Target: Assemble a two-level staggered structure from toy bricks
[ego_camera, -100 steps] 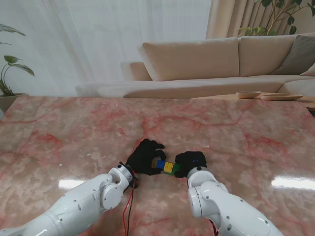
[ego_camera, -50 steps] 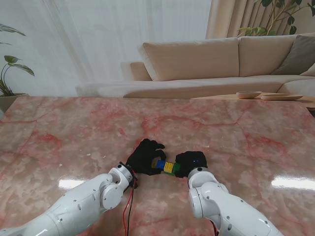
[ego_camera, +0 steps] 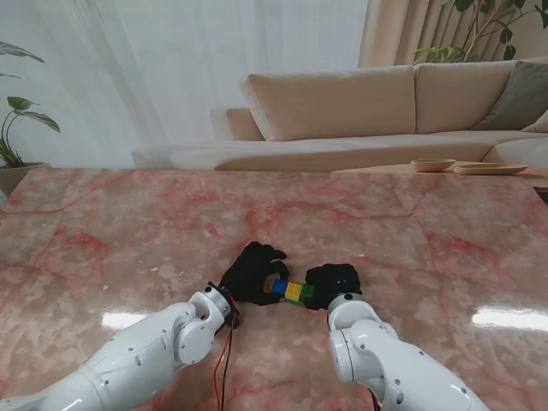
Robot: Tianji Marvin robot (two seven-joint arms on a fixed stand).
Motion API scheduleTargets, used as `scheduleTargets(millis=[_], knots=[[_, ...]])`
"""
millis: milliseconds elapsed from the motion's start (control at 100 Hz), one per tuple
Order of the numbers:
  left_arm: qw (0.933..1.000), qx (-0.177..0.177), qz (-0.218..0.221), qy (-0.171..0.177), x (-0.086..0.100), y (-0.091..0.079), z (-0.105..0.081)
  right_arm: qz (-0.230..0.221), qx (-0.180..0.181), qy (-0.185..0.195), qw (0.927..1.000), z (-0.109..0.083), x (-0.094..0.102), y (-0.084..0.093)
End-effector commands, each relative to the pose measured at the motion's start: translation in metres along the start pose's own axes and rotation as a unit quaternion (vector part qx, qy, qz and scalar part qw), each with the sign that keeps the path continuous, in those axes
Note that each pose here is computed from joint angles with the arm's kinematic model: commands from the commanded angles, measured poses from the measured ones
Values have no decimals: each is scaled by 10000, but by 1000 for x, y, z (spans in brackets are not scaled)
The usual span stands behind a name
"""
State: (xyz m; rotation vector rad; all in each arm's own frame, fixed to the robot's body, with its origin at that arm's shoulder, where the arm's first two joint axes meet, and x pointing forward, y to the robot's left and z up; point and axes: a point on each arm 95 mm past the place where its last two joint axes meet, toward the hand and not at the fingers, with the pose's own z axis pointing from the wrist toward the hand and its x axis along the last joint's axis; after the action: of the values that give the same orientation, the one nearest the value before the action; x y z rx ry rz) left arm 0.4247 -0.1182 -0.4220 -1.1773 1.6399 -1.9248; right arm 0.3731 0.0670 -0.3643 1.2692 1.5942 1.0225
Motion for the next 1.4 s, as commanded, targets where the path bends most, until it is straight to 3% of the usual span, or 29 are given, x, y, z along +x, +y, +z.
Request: scheduleTargets(millis=[0, 1060, 1390], knots=[[9984, -504, 0, -236, -11, 38, -27, 13, 154, 19, 9999, -3, 1, -7], [9984, -508, -4, -234, -11, 38, -28, 30, 96, 72, 9999, -7, 2, -12], [9984, -516, 5, -237, -11, 38, -28, 282, -87, 171, 9994, -21, 3, 2]])
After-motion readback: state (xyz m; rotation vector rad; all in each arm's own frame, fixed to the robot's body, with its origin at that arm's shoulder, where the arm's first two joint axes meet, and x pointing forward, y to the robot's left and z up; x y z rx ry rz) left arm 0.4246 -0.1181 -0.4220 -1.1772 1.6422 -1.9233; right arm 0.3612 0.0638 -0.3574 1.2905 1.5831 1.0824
